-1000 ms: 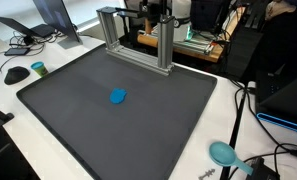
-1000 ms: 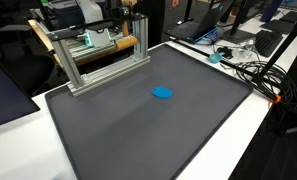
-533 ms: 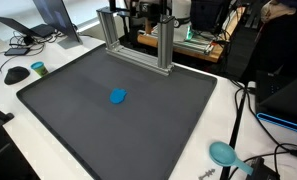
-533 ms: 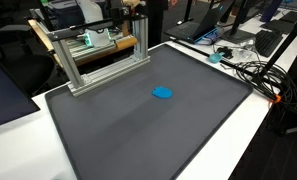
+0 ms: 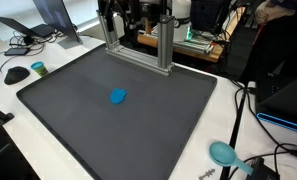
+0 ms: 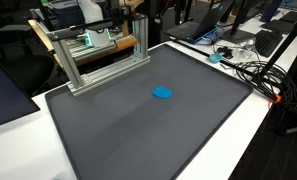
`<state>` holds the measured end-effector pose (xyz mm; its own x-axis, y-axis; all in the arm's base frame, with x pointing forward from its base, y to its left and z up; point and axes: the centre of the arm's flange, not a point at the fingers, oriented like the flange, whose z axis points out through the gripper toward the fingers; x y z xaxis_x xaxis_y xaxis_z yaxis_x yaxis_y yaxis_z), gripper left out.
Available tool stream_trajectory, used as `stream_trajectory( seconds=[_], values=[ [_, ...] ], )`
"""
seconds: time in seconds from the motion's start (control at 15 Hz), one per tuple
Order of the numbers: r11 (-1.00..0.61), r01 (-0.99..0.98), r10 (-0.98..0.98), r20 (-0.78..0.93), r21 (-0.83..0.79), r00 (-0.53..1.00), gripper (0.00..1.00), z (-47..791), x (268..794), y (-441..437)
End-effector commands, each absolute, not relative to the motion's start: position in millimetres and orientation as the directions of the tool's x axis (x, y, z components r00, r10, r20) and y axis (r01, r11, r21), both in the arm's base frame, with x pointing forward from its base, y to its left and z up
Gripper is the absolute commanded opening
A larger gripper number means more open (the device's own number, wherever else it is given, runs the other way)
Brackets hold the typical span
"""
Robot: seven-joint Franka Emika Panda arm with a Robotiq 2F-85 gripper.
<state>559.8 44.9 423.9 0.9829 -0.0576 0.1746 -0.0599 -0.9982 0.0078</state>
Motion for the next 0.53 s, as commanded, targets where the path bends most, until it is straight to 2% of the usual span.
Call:
stream_trajectory(
  seconds=[0.0,0.47],
  values=[
    [-0.998,-0.06,-0.058,0.179,0.008,0.982,1.0,426.8,558.6,44.8],
    [-0.998,-0.06,-0.058,0.183,0.008,0.981,1.0,429.3,557.6,44.7]
  ],
)
